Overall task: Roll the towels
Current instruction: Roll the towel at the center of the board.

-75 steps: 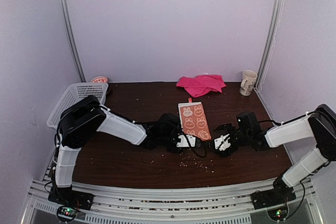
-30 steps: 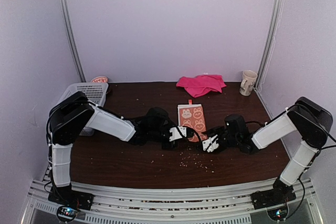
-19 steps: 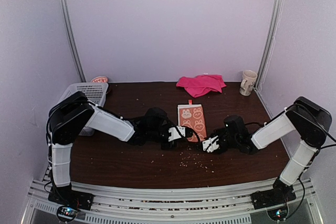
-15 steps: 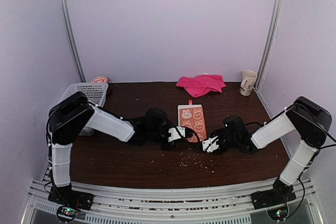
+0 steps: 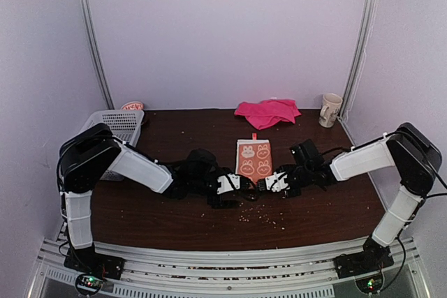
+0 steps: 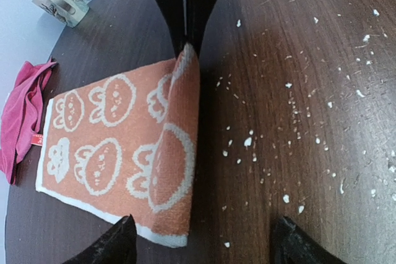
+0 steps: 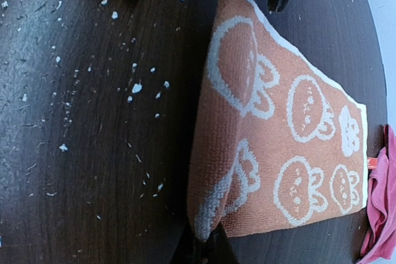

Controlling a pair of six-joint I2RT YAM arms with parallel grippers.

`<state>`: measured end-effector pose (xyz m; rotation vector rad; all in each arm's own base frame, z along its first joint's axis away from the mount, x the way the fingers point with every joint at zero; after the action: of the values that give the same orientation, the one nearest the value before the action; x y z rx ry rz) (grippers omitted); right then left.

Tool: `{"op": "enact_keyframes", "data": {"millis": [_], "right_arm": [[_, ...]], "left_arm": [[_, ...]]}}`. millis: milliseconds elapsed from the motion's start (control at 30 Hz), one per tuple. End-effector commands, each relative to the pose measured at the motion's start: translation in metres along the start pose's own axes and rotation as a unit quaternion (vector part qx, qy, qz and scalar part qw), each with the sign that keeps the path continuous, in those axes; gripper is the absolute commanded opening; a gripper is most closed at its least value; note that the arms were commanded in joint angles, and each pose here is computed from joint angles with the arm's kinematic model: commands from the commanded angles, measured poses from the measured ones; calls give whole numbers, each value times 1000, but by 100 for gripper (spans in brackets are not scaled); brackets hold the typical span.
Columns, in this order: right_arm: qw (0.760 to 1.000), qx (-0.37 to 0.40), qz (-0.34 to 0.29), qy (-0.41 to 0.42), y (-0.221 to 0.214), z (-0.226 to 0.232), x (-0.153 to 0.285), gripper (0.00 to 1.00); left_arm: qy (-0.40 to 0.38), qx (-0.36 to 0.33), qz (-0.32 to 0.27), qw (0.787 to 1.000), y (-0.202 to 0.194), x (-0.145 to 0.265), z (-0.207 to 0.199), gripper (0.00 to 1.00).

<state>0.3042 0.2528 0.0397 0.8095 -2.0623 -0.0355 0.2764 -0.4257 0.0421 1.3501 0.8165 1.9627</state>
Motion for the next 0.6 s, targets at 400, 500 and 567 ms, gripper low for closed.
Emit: {"op": "enact_keyframes", "data": {"millis": [400, 500, 567], "right_arm": [[969, -136, -14, 204, -11, 21, 7, 3], [964, -151, -23, 219, -11, 19, 9, 3], [959, -162, -29, 231, -11, 19, 11, 3]], "left_arm": [[15, -22, -31, 999, 22, -8, 17, 68], [6, -20, -36, 999, 24, -11, 15, 65], [0, -20, -32, 999, 24, -14, 14, 65]]}}
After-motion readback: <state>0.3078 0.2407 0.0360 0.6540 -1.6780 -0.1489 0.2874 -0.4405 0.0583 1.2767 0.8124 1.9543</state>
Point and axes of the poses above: each gripper's point midway between its finger pads, its own x axis back along the fingers, its own z axis along the line the jaws close on, y = z × x, the point moved 1 cm from there along x, back along the fingers, and after that the axes turned 12 degrees about x, right-handed, at the moved point
